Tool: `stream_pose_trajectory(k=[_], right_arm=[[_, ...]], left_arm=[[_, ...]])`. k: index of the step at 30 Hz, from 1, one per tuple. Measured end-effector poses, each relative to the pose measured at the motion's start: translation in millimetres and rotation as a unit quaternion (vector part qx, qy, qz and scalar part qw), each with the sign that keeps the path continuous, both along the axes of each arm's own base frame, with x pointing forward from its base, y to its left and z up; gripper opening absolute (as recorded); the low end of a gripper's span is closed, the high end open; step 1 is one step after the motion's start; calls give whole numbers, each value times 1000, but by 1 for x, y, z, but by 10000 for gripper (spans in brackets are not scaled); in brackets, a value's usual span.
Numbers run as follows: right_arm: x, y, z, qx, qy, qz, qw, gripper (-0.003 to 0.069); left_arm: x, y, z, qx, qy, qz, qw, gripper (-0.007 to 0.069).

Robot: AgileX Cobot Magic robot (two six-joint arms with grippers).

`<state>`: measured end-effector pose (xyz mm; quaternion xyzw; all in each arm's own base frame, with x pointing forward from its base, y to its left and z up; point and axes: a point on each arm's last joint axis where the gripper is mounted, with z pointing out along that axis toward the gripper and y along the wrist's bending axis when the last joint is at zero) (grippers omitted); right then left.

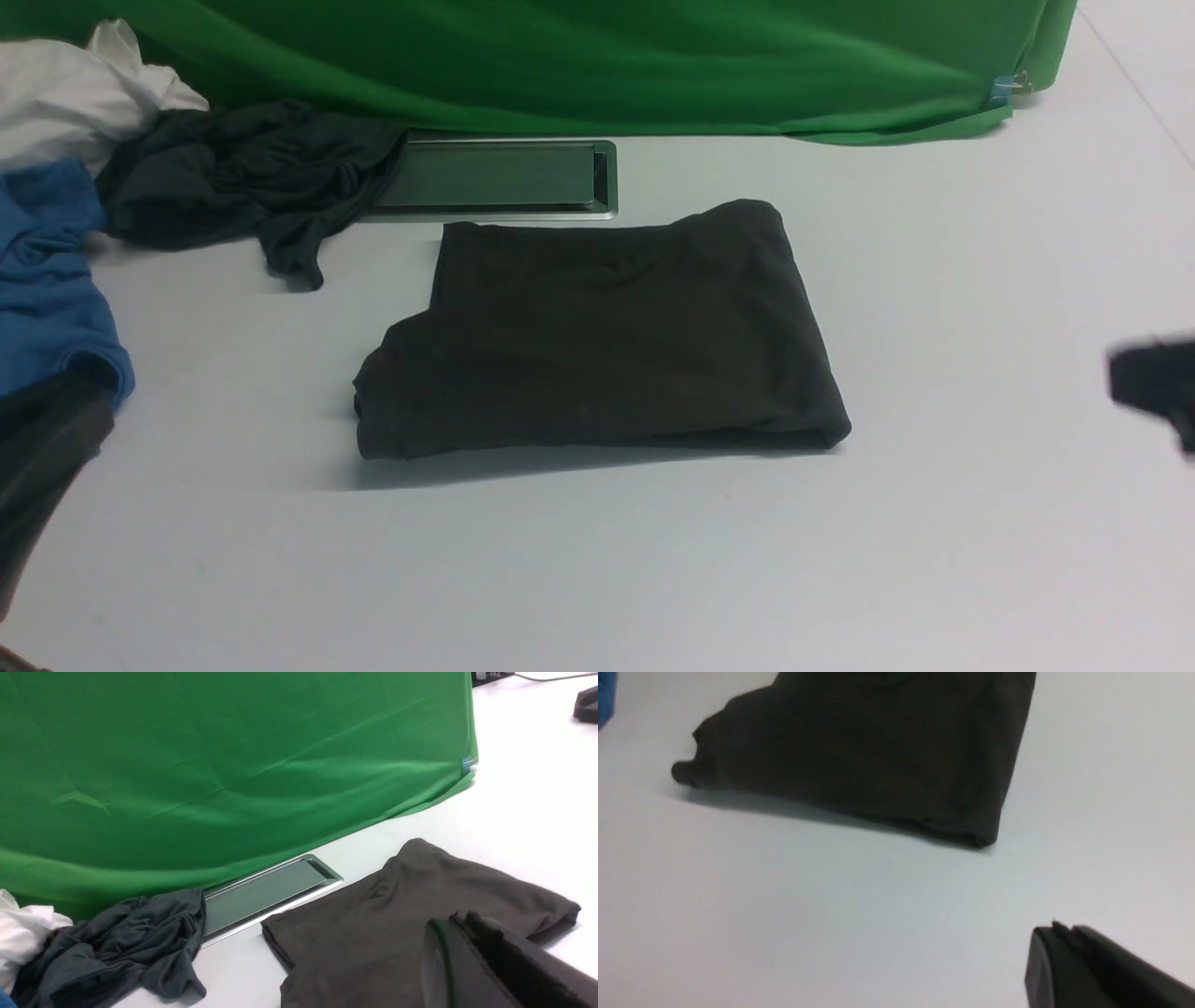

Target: Fold a long-sleeved shirt on a white desktop.

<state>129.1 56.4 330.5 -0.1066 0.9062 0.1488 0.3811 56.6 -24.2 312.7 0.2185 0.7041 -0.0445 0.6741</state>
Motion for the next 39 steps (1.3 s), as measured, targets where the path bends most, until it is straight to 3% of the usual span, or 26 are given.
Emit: stream_pose_trajectory(k=[11, 19, 23, 29, 39], right_arm=[[-57, -20, 6, 39, -98, -4, 994, 43], [-52, -37, 2, -14, -226, -67, 972, 22], [-54, -50, -44, -17, -282, -149, 948, 19], [-69, -59, -122, -31, -308, -209, 927, 19], [-73, -58, -141, -32, -298, -205, 932, 17]], left_arm=[[0, 1, -1, 18, -4, 3, 1000, 18], [0, 1, -1, 24, -6, 4, 1000, 18], [0, 1, -1, 25, -6, 4, 1000, 18], [0, 1, -1, 25, -6, 4, 1000, 18], [0, 1, -1, 26, -3, 4, 1000, 18]])
